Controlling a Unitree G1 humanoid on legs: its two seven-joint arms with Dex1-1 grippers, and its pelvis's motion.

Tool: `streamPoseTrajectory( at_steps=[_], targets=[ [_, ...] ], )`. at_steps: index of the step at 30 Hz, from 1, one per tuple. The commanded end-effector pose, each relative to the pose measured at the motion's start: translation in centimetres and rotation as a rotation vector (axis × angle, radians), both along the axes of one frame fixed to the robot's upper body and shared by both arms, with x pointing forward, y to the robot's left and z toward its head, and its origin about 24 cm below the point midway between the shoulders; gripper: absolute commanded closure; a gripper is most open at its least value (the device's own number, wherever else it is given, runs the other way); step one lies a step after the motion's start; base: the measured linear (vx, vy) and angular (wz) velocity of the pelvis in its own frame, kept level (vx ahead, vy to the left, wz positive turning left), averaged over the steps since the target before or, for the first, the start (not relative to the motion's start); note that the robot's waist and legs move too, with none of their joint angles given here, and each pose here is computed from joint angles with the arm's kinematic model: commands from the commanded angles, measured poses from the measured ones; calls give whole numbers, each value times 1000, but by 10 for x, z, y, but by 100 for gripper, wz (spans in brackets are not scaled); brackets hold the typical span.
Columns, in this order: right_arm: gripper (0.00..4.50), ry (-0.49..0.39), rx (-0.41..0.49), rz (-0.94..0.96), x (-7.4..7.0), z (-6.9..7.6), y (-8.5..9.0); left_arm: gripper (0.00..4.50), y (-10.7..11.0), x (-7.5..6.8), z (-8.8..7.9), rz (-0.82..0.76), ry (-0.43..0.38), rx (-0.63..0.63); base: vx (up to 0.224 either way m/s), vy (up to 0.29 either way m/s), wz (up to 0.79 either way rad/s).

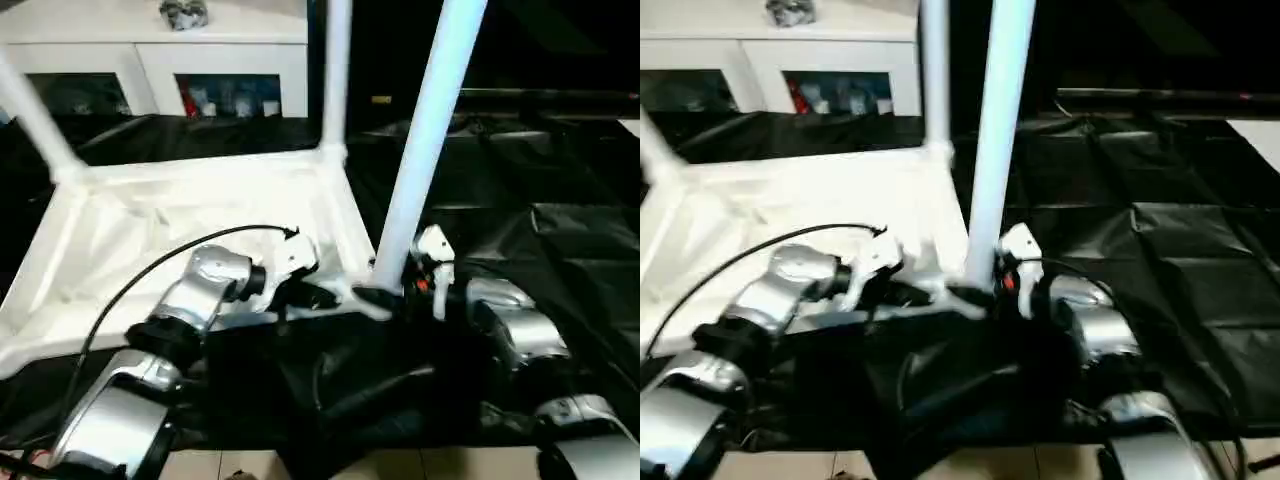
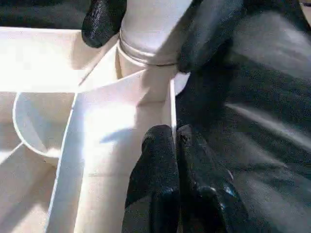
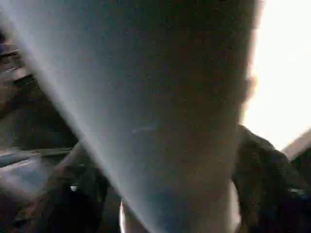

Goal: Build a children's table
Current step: Rotate leg to tighten

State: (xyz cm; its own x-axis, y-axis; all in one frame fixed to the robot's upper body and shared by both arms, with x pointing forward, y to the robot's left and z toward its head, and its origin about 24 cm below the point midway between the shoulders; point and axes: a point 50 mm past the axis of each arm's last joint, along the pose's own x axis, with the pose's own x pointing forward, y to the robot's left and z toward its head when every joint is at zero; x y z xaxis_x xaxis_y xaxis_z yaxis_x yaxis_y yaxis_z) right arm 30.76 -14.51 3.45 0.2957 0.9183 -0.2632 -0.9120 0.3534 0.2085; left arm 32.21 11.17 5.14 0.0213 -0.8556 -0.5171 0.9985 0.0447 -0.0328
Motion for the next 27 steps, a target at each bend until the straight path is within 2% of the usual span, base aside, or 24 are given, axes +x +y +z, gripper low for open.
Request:
streamPoseTrajectory(
  at_steps=[1,3,12,17,18,23,27],
  targets=[
    [128,54,-1,116,-9,-6,15,450,-15,-5,1,-92,-14,-1,0,0,0],
    [155,63,-3,134,-11,-6,15,450,-14,-3,2,-85,-20,-2,0,0,0],
    [183,98,4,152,-17,-7,17,450,-15,2,4,-14,-31,-28,0,0,0],
    [186,58,-10,-99,0,-13,20,450,-23,12,4,145,-74,-50,0,0,0],
    [188,47,-24,-262,10,-18,22,450,-30,18,5,240,-99,-62,0,0,0],
    [201,78,-18,-460,19,-26,33,450,-49,24,5,359,-115,-96,-10,-1,-1],
    [209,96,-61,-580,24,-31,43,450,-64,24,6,400,-120,-116,0,0,0]
  ],
)
